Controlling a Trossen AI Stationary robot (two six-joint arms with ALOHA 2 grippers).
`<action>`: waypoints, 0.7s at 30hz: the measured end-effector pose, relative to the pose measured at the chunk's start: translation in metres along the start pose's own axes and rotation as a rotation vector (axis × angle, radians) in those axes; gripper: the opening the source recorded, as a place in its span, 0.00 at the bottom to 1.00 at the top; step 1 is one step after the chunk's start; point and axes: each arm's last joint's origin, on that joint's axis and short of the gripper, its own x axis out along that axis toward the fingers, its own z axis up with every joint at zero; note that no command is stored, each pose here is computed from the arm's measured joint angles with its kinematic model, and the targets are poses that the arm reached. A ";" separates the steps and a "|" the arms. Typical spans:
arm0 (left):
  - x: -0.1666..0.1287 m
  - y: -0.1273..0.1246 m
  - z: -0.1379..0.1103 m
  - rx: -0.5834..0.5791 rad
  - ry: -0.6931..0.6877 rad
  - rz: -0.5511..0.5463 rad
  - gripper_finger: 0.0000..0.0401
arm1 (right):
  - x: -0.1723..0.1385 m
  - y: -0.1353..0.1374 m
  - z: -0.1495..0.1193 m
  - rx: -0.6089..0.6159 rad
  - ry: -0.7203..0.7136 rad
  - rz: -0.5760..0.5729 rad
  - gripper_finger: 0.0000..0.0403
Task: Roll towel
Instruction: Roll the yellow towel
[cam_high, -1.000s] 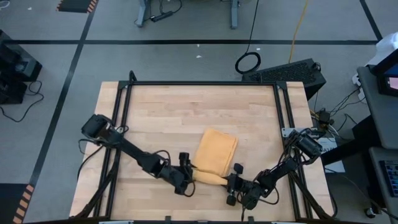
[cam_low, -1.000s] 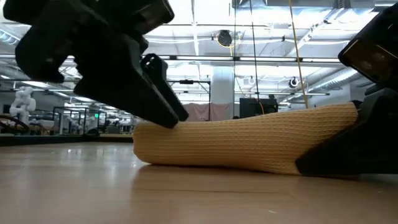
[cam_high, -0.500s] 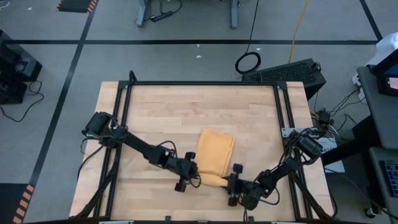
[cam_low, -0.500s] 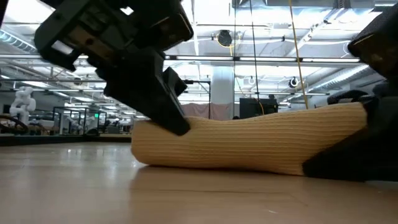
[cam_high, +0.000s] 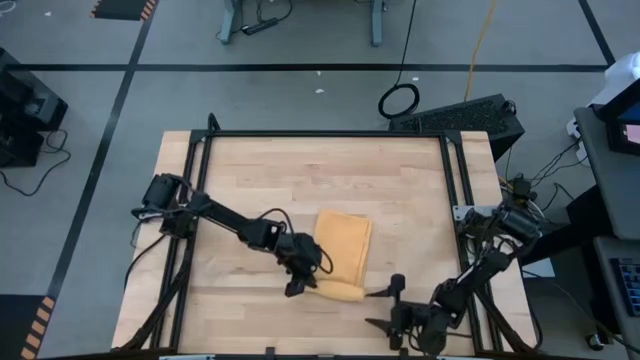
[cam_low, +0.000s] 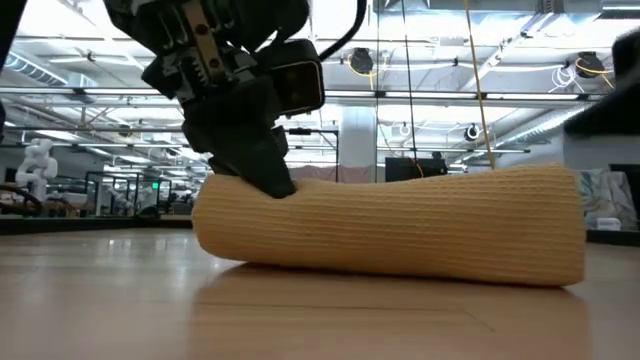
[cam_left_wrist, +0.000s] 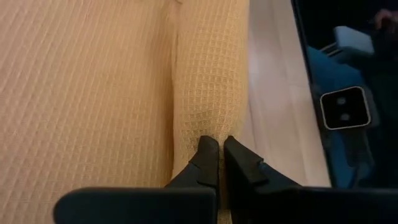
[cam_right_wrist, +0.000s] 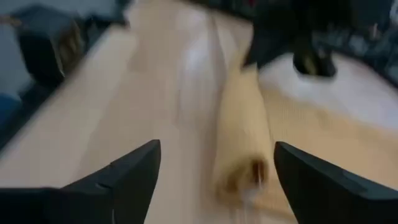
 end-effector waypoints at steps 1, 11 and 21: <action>-0.001 0.002 0.001 -0.015 0.000 -0.008 0.02 | 0.000 0.002 0.003 0.003 -0.032 0.001 0.75; -0.007 0.017 0.007 -0.064 -0.004 -0.028 0.02 | 0.037 -0.005 -0.005 0.074 -0.071 -0.081 0.74; -0.002 0.021 0.004 -0.073 0.017 -0.020 0.02 | 0.057 -0.021 -0.007 0.205 -0.003 -0.060 0.74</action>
